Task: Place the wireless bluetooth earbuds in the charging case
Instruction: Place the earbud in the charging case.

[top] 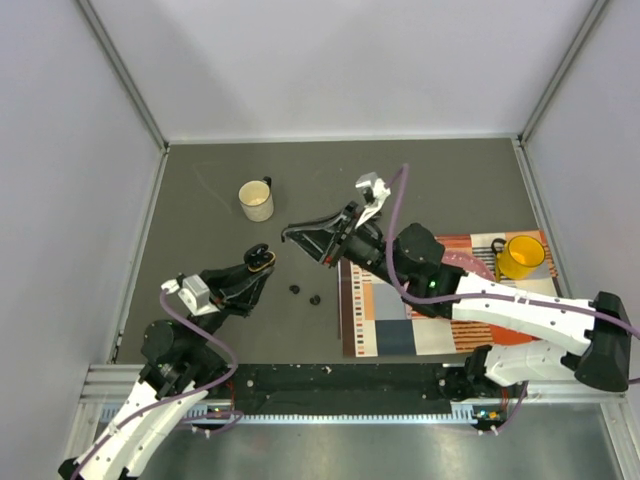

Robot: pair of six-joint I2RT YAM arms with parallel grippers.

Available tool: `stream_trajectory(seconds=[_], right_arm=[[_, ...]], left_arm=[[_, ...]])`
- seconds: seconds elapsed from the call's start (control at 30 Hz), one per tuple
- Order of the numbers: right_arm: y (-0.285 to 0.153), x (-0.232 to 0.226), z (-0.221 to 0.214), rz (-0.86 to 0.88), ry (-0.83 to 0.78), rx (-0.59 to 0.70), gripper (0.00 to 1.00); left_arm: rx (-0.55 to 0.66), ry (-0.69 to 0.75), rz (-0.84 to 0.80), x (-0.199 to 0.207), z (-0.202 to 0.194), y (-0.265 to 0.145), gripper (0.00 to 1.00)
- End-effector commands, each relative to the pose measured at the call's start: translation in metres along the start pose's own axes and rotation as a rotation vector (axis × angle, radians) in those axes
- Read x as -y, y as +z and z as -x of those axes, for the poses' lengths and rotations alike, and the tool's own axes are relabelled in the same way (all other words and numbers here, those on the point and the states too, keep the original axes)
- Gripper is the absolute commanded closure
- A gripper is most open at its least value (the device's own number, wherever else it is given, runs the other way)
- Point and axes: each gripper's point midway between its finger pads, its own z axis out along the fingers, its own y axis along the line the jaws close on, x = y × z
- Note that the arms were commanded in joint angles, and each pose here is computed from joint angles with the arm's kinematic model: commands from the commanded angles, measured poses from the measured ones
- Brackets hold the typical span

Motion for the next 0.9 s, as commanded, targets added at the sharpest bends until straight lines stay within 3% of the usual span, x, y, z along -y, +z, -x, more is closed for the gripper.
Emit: stream_trajectory(seconds=[0.0,0.33,0.87], right_arm=[[0.011,-0.04,0.001,0.145,-0.078,0.004,1.0],[0.019,-0.061,-0.028,0.224,-0.11,-0.063,1.0],[0.027,-0.056,-0.045,0.215,-0.12,-0.086,1.0]], left_arm=[[0.189,0.042,-0.061,0.014,0.046,-0.01,1.0],[0.183,0.056,-0.092,0.018,0.044,-0.008,1.0],[0.187,0.055,-0.104,0.02,0.044,-0.007,1.0]])
